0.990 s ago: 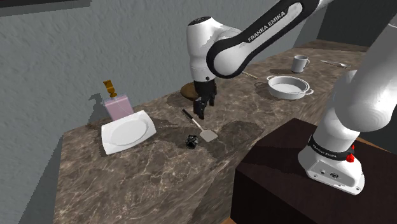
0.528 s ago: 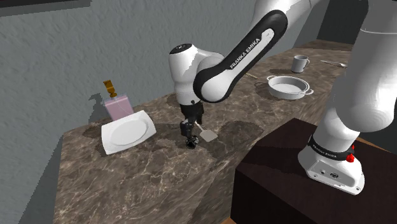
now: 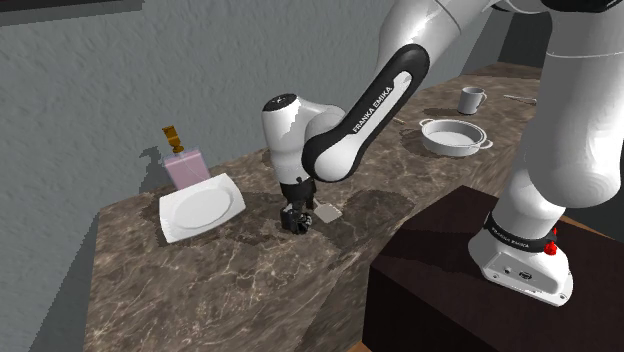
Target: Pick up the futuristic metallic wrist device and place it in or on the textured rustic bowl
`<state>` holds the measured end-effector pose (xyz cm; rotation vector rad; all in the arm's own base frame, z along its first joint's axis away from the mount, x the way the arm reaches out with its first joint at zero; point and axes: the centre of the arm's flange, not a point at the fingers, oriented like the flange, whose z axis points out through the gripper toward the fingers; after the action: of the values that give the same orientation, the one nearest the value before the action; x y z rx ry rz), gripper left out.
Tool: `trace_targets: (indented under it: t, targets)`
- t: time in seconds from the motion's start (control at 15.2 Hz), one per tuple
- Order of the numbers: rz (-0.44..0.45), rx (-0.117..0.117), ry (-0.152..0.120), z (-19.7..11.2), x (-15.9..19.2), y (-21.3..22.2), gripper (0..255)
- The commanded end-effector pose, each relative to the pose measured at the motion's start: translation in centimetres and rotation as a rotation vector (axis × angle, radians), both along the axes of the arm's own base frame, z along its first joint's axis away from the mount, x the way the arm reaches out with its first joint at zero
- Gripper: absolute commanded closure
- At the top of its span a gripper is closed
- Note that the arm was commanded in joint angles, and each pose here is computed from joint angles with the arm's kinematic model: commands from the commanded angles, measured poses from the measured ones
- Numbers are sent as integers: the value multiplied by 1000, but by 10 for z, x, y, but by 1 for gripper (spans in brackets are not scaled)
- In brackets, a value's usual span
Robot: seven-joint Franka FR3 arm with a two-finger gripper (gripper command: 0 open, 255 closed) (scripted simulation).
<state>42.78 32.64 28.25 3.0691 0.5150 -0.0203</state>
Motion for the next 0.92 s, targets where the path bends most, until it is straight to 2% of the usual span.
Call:
trace_targets:
  t: [0.0, 0.46, 0.53, 0.86]
  targets:
    - [0, 0, 0, -8, -1, 1, 0]
    - [0, 0, 0, -8, -1, 1, 0]
    - [0, 0, 0, -8, -1, 1, 255]
    - [0, 0, 0, -8, -1, 1, 255]
